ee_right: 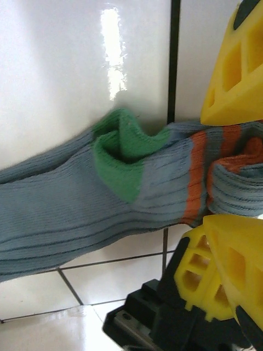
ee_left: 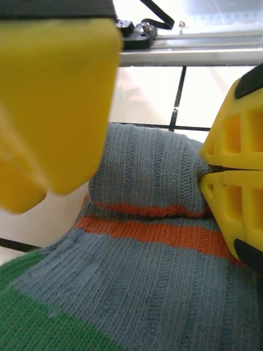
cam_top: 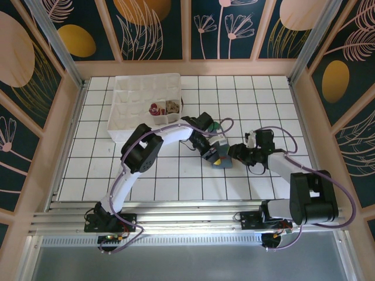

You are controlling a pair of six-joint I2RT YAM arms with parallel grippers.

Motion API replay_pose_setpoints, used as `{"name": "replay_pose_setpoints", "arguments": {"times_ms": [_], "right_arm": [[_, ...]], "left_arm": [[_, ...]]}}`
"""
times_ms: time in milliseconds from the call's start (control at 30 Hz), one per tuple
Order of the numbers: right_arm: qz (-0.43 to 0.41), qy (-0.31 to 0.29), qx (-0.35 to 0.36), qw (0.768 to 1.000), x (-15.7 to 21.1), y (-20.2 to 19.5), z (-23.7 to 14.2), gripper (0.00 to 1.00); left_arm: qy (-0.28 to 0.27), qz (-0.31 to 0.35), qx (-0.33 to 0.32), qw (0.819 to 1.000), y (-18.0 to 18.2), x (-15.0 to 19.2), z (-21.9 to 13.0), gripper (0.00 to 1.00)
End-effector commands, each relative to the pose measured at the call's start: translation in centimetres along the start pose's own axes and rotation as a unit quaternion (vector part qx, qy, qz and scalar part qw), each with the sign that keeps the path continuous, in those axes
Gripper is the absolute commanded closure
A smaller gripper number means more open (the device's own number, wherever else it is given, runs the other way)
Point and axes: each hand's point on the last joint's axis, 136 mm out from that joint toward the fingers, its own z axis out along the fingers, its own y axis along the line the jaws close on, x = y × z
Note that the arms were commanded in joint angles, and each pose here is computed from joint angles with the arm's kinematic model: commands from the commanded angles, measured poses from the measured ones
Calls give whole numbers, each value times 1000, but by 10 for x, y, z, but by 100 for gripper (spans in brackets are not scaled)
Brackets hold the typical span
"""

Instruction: Roll the socks

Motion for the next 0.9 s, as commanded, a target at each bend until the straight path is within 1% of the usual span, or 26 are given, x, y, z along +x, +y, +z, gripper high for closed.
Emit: {"name": "replay_pose_setpoints", "arguments": {"times_ms": [0,67,167,233,300,367,433,500,533,567,633,700,800,867], "right_arm": [[4,13,-12,1000,11,4,5,53],[8,23,-2,1000,17,-1,9,53],[18,40,19,999,24,-10,17,54],[25,51,42,998,26,-18,21,55],[39,66,72,994,31,-31,26,60],[49,81,93,991,36,-41,29,66],[54,92,111,988,42,-49,30,75],[55,97,112,987,44,-50,31,83],[55,97,114,987,44,-50,31,85],[56,99,115,987,45,-50,31,87],[58,103,117,986,45,-51,32,89],[61,111,118,985,47,-52,34,91],[62,118,118,984,49,-52,36,92],[63,122,120,983,51,-53,36,93]], "left_arm": [[78,-126,-45,988,43,55,25,100],[78,-141,-46,986,48,56,28,100],[71,-144,-47,986,51,54,29,100],[65,-138,-51,987,52,51,28,100],[59,-121,-61,989,52,47,25,100],[48,-90,-77,992,50,42,18,98],[27,-41,-102,994,46,33,6,94],[-10,22,-141,990,37,19,-12,88],[-33,53,-155,986,31,10,-22,86],[-57,91,-172,979,23,2,-33,84],[-98,159,-215,959,7,-8,-53,79],[-124,226,-269,928,-5,-12,-68,75],[-132,282,-345,885,-14,-14,-74,73],[-123,317,-374,863,-20,-11,-68,71]]}}
